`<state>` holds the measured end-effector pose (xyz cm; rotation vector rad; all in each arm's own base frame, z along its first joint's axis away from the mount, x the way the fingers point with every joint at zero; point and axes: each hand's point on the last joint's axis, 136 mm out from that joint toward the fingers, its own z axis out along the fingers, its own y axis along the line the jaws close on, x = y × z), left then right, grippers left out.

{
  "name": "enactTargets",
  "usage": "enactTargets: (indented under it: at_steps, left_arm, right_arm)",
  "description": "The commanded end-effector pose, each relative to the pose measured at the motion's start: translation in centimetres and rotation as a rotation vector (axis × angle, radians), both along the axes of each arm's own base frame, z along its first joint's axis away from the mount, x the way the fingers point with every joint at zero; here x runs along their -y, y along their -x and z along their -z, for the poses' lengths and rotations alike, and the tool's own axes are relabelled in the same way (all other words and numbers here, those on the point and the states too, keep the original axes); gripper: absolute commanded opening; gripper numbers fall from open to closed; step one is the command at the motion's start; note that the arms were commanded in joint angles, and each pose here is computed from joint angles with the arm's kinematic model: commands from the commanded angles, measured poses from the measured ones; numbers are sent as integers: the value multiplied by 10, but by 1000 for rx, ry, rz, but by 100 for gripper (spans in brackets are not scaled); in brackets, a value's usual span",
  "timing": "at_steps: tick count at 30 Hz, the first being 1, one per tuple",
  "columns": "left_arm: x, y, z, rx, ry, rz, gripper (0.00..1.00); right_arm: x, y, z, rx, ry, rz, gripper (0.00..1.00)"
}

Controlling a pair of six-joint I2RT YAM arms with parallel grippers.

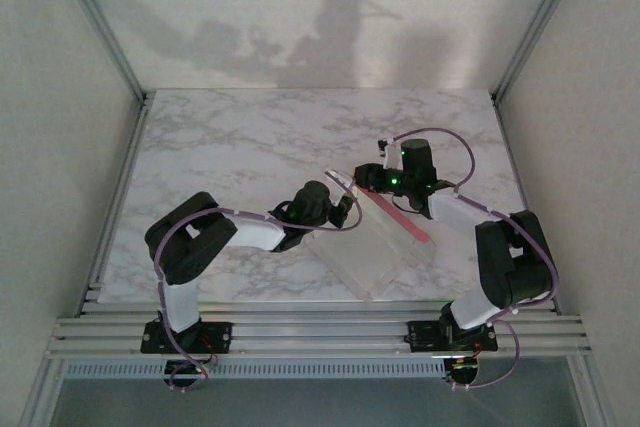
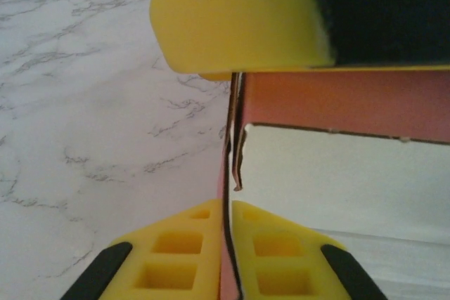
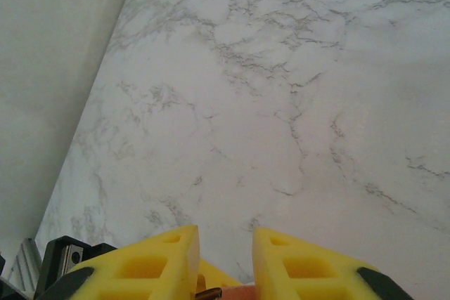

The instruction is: Fold the paper box

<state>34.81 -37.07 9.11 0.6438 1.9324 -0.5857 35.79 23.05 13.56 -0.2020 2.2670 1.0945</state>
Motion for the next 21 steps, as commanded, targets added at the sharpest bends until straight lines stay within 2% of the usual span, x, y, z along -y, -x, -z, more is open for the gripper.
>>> enactTargets:
  at_steps: [1,10,14,18,21]
  left_arm:
    - [0,19,28,-102,-72,41,10]
    - [-3,17,21,-117,-47,34,17]
    - [-10,16,6,-111,-18,24,40]
    - [-14,21,-17,-123,36,54,51]
    - [-15,30,-32,-144,64,97,55]
  right_arm:
    - [8,17,30,-75,77,-6,26]
    - [8,17,30,-73,63,3,24]
    - [6,17,26,-71,53,-3,23]
    - [4,17,24,-72,45,-10,23]
    - [4,16,22,-73,37,-9,23]
